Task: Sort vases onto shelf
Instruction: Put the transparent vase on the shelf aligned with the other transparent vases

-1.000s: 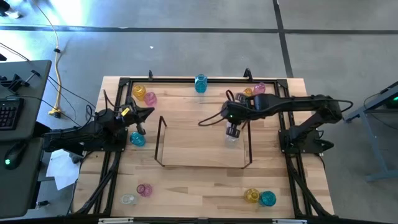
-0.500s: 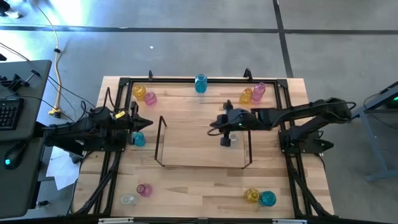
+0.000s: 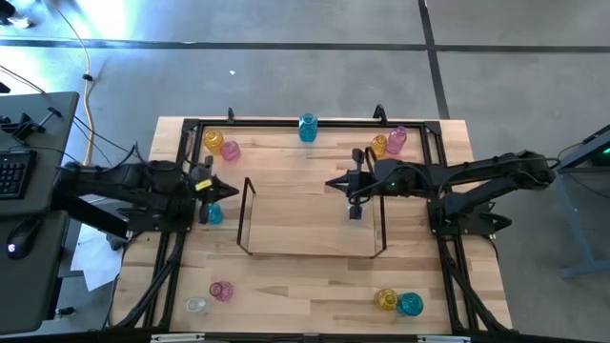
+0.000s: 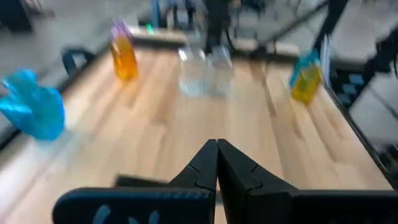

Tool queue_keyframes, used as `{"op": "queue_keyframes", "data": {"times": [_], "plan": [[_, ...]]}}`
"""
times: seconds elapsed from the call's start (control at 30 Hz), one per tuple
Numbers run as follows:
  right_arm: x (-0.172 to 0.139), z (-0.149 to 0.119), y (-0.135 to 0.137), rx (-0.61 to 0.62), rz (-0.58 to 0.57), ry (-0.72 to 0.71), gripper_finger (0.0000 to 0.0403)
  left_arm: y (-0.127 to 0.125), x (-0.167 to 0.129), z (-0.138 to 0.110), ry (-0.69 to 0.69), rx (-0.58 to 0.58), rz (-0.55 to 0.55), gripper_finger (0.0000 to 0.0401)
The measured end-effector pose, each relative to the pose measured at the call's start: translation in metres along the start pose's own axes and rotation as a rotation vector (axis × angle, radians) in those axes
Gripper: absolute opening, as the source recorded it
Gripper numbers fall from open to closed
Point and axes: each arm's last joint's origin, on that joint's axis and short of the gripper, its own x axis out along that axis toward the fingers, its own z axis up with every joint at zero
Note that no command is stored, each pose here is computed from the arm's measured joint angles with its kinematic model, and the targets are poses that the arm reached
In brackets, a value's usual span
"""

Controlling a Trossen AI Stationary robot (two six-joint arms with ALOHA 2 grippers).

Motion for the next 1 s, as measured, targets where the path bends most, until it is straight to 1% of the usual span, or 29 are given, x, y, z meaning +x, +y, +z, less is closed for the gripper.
{"op": "queue_keyframes", "data": {"times": [0.1,0.2,0.3,0.37,0.53,0.67,0.8,0.87,1.0], "plan": [[0.0,0.0,0.0,-0.015,0.002,0.005,0.0,-0.007,-0.003,0.013,0.14,-0.034,-0.013,0.0],[0.0,0.0,0.002,-0.019,0.006,0.002,0.0,-0.014,-0.008,0.021,0.321,-0.087,0.019,0.0],[0.0,0.001,0.003,-0.026,0.01,-0.007,0.0,-0.022,-0.012,0.027,0.467,-0.123,0.065,0.0],[-0.001,0.001,0.004,-0.027,0.013,-0.007,0.0,-0.03,-0.013,0.031,0.541,-0.137,0.077,0.0],[-0.002,0.003,0.009,-0.033,0.027,-0.012,0.0,-0.056,-0.015,0.039,0.675,-0.179,0.063,0.0],[-0.003,0.004,0.014,-0.039,0.044,-0.018,0.0,-0.083,-0.015,0.035,0.798,-0.213,0.039,0.0],[-0.003,0.005,0.018,-0.044,0.057,-0.022,0.0,-0.11,-0.015,0.021,0.942,-0.271,0.023,0.0],[-0.004,0.005,0.019,-0.049,0.061,-0.023,0.0,-0.123,-0.017,0.013,1.005,-0.298,0.033,0.0],[-0.004,0.005,0.021,-0.058,0.066,-0.025,0.0,-0.145,-0.024,0.002,1.07,-0.36,0.034,0.0]]}}
